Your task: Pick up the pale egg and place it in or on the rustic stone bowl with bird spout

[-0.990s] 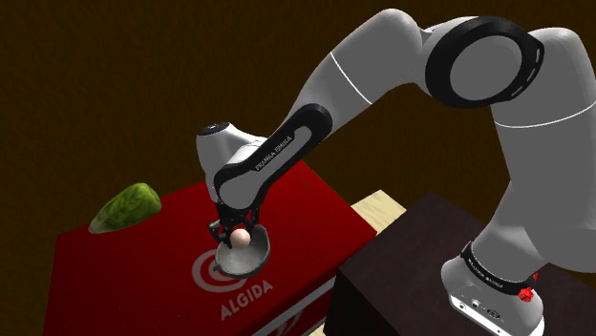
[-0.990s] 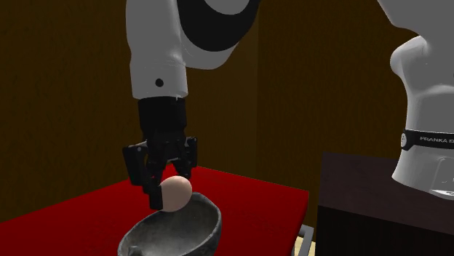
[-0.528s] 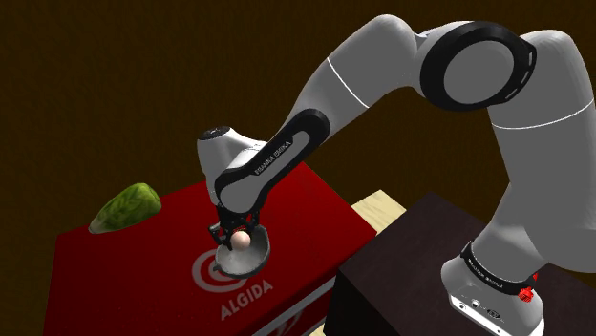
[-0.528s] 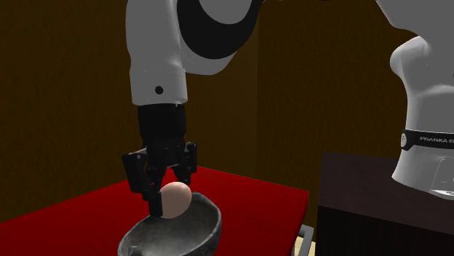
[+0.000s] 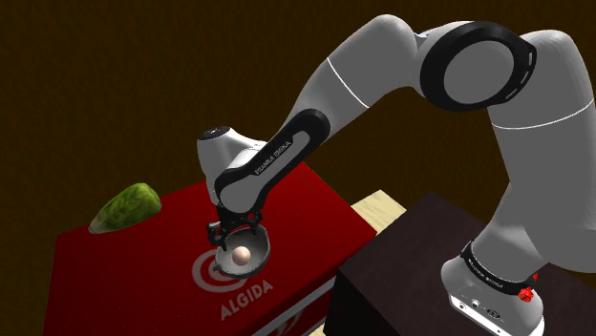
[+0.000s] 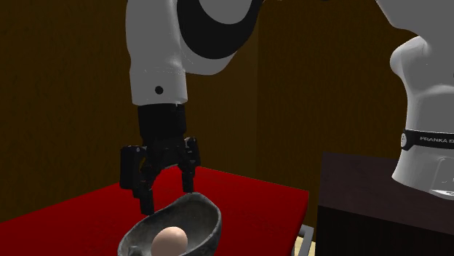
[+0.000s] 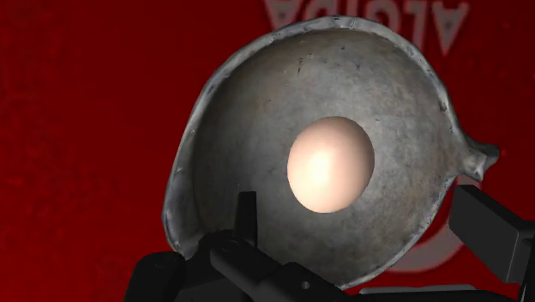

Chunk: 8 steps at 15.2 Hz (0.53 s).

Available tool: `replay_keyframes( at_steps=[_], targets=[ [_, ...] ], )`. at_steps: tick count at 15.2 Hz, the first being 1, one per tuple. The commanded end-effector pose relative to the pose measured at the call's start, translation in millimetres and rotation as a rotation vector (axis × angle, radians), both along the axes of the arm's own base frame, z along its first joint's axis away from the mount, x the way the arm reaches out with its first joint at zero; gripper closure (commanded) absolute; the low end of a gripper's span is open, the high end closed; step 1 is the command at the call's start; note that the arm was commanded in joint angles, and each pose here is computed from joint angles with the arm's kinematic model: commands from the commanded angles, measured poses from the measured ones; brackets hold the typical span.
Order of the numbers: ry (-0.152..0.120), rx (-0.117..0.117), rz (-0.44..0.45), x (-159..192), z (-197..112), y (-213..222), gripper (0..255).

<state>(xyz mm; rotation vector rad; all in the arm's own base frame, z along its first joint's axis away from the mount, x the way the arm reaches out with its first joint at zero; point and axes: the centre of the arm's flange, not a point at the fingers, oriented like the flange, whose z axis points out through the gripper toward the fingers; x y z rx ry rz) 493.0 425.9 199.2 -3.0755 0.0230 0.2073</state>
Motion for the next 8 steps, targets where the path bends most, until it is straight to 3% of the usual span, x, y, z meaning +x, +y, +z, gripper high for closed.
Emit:
replay_keyframes(
  at_steps=[1, 4, 8],
  targets=[
    [0.000, 0.000, 0.000, 2, 13, -1, 0],
    [0.000, 0.000, 0.000, 7, 49, -3, 0],
    [0.000, 0.000, 0.000, 7, 49, -3, 0]
  ],
)
